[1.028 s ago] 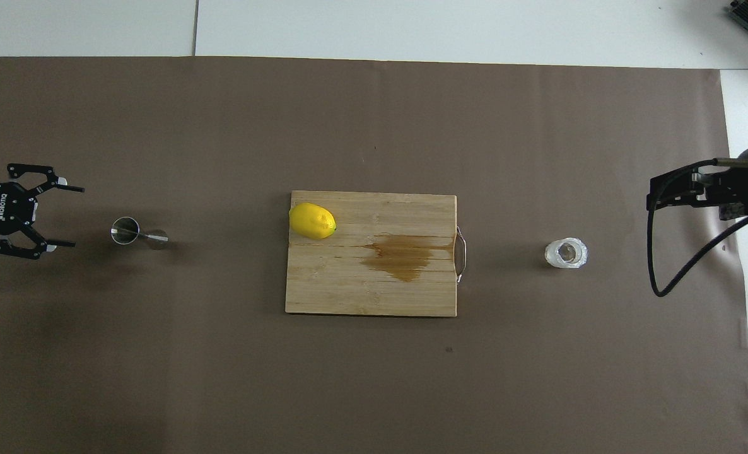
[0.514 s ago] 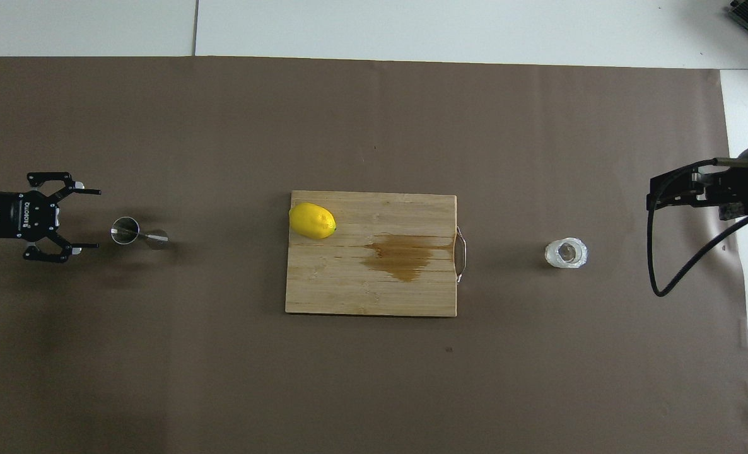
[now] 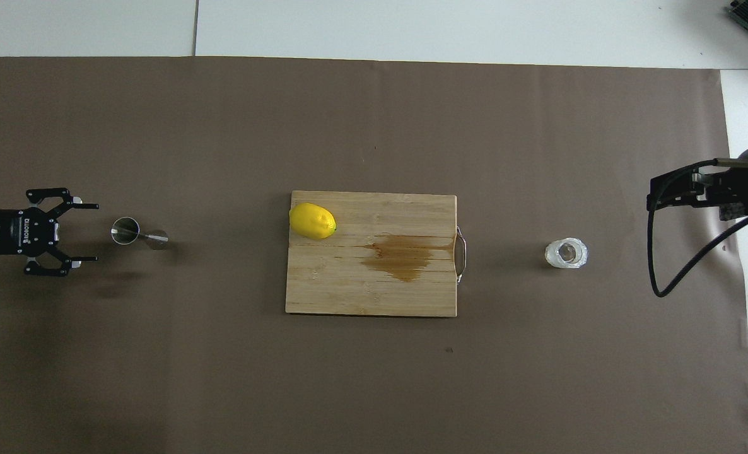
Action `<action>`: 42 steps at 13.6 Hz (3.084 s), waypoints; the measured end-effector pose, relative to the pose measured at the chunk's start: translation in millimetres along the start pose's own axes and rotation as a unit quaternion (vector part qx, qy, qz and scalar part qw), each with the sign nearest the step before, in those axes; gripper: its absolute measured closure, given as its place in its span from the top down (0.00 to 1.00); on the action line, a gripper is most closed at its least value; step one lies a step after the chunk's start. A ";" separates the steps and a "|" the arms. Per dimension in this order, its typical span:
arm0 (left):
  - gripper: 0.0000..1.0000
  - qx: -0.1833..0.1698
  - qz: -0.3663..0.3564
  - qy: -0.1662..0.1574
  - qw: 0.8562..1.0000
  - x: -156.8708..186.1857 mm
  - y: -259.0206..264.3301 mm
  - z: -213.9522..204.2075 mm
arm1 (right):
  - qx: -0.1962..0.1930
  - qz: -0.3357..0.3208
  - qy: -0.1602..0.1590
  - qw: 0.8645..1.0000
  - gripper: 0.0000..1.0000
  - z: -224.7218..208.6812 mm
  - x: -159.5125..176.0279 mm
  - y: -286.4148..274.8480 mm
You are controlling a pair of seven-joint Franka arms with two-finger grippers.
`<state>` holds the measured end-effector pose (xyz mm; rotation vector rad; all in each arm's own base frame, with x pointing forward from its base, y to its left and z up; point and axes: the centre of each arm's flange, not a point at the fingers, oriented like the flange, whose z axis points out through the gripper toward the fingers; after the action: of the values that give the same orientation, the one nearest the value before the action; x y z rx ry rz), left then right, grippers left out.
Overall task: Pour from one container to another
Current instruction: 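Open the left gripper and move it toward the metal cup, then position the left gripper fingers around the metal cup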
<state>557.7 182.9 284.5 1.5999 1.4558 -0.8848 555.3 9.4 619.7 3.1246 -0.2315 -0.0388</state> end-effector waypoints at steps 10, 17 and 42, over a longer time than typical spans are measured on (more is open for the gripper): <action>1.00 -0.029 -0.014 -0.031 0.999 -8.5 -2.7 36.8 | 0.000 0.000 0.000 1.000 1.00 0.0 0.0 0.0; 1.00 -0.032 -0.023 -0.040 0.998 -17.2 -16.8 45.4 | 0.000 0.000 0.000 1.000 1.00 0.0 0.0 0.0; 1.00 -0.081 -0.060 -0.075 0.992 -17.7 -38.7 61.5 | 0.000 0.000 0.000 1.000 1.00 0.0 0.0 0.0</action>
<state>518.0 121.4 268.8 1.3113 1.4897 -0.9100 555.3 9.4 619.7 3.1246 -0.2316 -0.0388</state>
